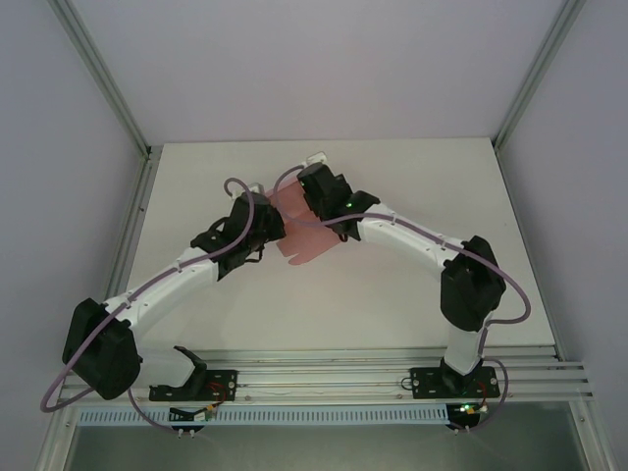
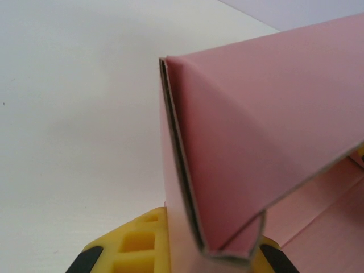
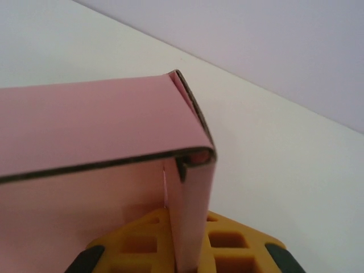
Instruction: Assemble paper box
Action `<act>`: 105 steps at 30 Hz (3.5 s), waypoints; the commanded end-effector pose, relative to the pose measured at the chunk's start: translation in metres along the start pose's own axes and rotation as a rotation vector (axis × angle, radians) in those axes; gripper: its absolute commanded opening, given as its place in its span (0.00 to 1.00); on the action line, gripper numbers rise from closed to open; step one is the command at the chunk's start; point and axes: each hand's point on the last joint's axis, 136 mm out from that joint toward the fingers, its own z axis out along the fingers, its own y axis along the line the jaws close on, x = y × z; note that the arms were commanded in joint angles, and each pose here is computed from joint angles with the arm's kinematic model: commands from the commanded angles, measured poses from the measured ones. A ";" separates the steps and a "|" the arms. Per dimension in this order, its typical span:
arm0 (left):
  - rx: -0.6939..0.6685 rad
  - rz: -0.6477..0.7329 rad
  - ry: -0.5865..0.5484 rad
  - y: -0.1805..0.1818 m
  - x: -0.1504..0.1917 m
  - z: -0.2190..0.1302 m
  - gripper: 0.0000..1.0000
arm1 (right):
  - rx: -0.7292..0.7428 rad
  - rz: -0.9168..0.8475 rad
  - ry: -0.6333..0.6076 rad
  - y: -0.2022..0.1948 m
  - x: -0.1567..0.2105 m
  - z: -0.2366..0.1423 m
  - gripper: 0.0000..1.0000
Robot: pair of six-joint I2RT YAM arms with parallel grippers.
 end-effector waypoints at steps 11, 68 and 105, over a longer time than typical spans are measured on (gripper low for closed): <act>0.141 -0.081 -0.051 -0.053 -0.030 -0.033 0.00 | 0.477 -0.294 0.076 -0.076 0.023 0.044 0.00; -0.086 1.057 0.969 0.055 0.094 0.071 0.00 | -0.316 0.629 -0.141 -0.121 0.096 -0.151 1.00; -0.003 0.990 -0.121 -0.116 -0.095 0.022 1.00 | -0.487 0.440 0.008 -0.091 0.110 -0.117 1.00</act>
